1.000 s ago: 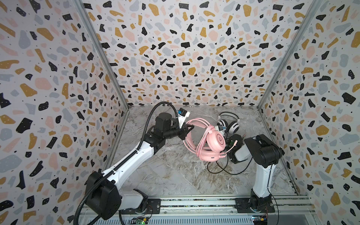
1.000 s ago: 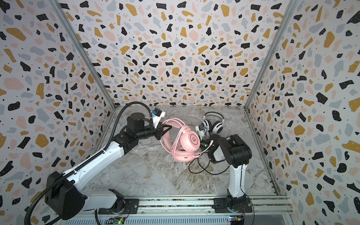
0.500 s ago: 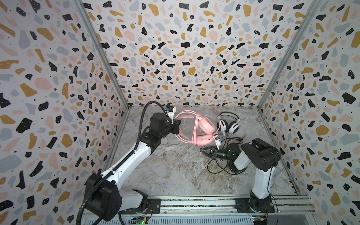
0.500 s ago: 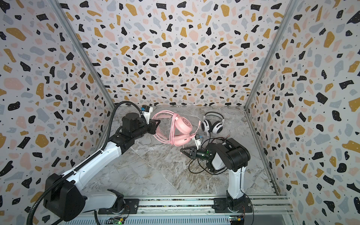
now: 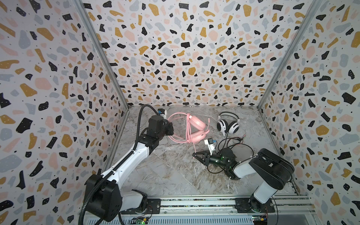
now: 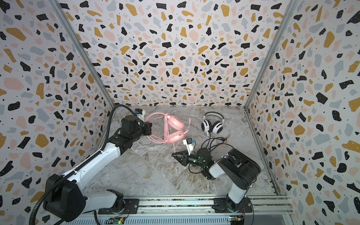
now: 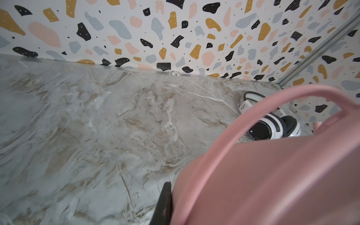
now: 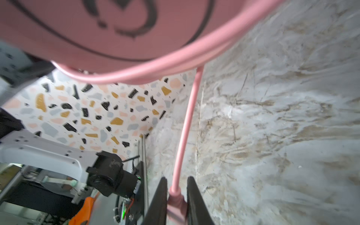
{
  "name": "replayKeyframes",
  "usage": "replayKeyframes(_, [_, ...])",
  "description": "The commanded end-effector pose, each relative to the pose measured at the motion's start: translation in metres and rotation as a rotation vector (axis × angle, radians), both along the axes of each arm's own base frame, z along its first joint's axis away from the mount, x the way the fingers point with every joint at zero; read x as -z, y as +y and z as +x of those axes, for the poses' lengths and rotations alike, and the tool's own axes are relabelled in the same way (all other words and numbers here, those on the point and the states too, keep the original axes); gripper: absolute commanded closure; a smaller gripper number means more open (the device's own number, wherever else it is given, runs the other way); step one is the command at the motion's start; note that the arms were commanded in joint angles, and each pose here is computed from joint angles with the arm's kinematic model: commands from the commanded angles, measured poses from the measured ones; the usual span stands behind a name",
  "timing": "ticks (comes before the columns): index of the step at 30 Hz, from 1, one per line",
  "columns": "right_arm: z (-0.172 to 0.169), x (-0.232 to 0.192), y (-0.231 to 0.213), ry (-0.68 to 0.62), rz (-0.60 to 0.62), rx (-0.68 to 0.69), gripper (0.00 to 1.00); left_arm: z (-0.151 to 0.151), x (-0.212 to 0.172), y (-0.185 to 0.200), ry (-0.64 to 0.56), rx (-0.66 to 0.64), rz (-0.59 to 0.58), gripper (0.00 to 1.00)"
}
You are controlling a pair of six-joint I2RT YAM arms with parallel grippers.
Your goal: Wrap the headphones
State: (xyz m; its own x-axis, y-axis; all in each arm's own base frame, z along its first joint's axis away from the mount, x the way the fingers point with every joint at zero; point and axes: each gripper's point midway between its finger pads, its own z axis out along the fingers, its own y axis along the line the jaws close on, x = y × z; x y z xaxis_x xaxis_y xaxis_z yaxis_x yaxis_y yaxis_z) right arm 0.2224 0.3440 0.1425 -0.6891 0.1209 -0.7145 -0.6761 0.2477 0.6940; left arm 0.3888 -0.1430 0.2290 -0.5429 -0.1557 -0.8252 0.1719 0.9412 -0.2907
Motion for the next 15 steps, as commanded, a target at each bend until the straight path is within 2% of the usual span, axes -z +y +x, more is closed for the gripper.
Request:
replayKeyframes(1, [0.0,0.024,0.013,-0.048,-0.244,0.046,0.91,0.024,-0.055,0.014,-0.166,-0.123,-0.098,1.0])
replayKeyframes(5, [0.003,0.008,0.033,-0.151,-0.39,0.066,0.92,0.026,-0.049,0.007,-0.134,-0.095,-0.108,1.0])
replayKeyframes(11, [0.015,-0.025,0.042,-0.294,-0.565,0.1,0.91,0.03,-0.037,0.014,-0.095,-0.127,-0.038,1.0])
replayKeyframes(15, [0.019,-0.051,0.038,-0.329,-0.557,0.136,0.92,0.032,-0.031,0.007,-0.074,-0.102,-0.048,1.0])
